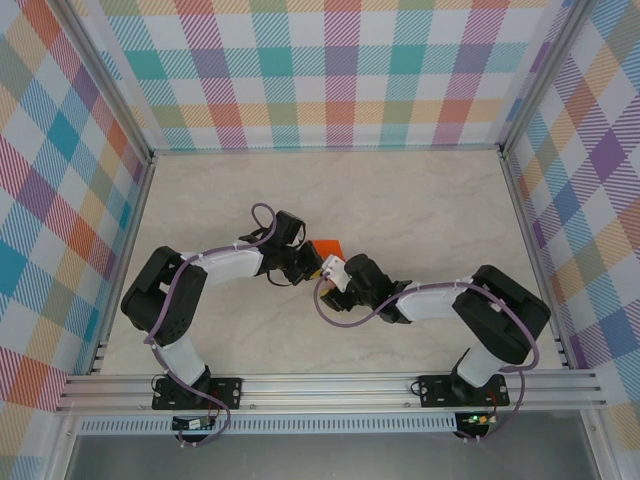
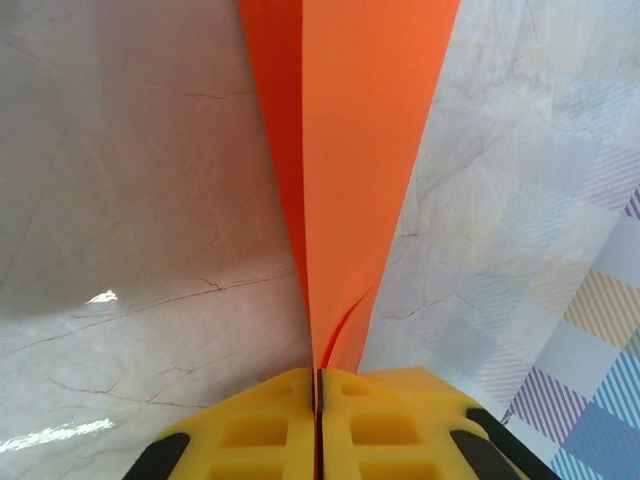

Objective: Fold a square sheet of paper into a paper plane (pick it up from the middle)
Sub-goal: Fold the wing for the fifth time at the center of the table.

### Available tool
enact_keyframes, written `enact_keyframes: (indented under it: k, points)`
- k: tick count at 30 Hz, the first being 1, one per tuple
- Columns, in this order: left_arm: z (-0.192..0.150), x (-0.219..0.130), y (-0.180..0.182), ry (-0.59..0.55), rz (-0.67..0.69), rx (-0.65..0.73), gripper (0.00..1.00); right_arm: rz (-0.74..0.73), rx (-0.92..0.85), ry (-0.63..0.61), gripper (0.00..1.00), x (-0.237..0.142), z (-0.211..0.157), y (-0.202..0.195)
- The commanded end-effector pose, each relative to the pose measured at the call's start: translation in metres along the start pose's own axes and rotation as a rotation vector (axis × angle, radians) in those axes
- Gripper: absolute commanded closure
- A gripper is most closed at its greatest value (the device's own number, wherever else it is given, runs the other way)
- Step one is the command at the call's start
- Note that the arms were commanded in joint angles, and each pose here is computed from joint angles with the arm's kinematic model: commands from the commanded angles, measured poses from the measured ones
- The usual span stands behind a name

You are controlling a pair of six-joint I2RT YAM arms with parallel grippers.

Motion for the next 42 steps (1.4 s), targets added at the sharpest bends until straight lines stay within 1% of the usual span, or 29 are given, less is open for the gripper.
enact_keyframes:
  k: [1, 4, 8, 12, 18, 22, 24, 26, 29, 33, 36, 39, 42]
  points:
    - [-0.002, -0.005, -0.008, 0.008, 0.001, 0.0, 0.93, -0.061, -0.087, -0.08, 0.51, 0.005, 0.014, -0.007]
    - [-0.002, -0.006, -0.008, 0.008, 0.004, -0.001, 0.93, -0.095, -0.096, -0.112, 0.53, 0.007, 0.018, -0.012]
    - [-0.002, -0.007, -0.008, 0.007, 0.004, -0.001, 0.93, -0.119, -0.112, -0.121, 0.54, 0.011, 0.018, -0.016]
    - [-0.002, -0.008, -0.008, 0.006, 0.007, -0.001, 0.93, -0.121, -0.128, -0.115, 0.61, 0.013, 0.015, -0.016]
    - [-0.001, -0.01, -0.009, 0.001, 0.007, 0.001, 0.93, -0.11, -0.148, -0.086, 0.65, 0.015, 0.007, -0.015]
    - [-0.001, -0.012, -0.009, -0.002, 0.013, 0.0, 0.93, -0.101, -0.145, -0.081, 0.73, 0.015, 0.006, -0.013]
    - [0.001, -0.014, -0.008, -0.007, 0.015, -0.004, 0.91, -0.095, -0.142, -0.081, 0.77, 0.014, 0.007, -0.013]
    - [0.005, -0.019, -0.005, -0.018, 0.02, -0.011, 0.87, -0.084, -0.137, -0.076, 0.81, 0.014, 0.006, -0.011]
    - [0.015, -0.034, 0.0, -0.055, 0.034, -0.018, 0.76, -0.055, -0.111, -0.067, 0.87, 0.013, 0.005, -0.007]
    - [0.031, -0.057, 0.009, -0.119, 0.038, -0.032, 0.61, -0.003, -0.041, -0.062, 0.91, 0.011, 0.006, 0.001]
    - [0.033, -0.072, 0.022, -0.143, 0.062, -0.054, 0.51, 0.046, 0.041, -0.045, 0.93, 0.011, 0.006, 0.005]
    - [0.034, -0.084, 0.028, -0.18, 0.065, -0.052, 0.44, 0.111, 0.16, -0.021, 0.94, 0.01, 0.008, 0.01]
    - [0.034, -0.09, 0.025, -0.215, 0.034, -0.031, 0.43, 0.176, 0.262, 0.008, 0.95, 0.01, 0.012, 0.014]
Point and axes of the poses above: each hand's point on the last joint's axis, 136 mm out from that joint toward the fingers, its own x axis out along the fingers, its own y axis along the line the jaws close on, z = x × y, the point moved 1 cm from there along -x, back along the fingers, and after that the axes turned 13 degrees about x, right-handed, at the moved point
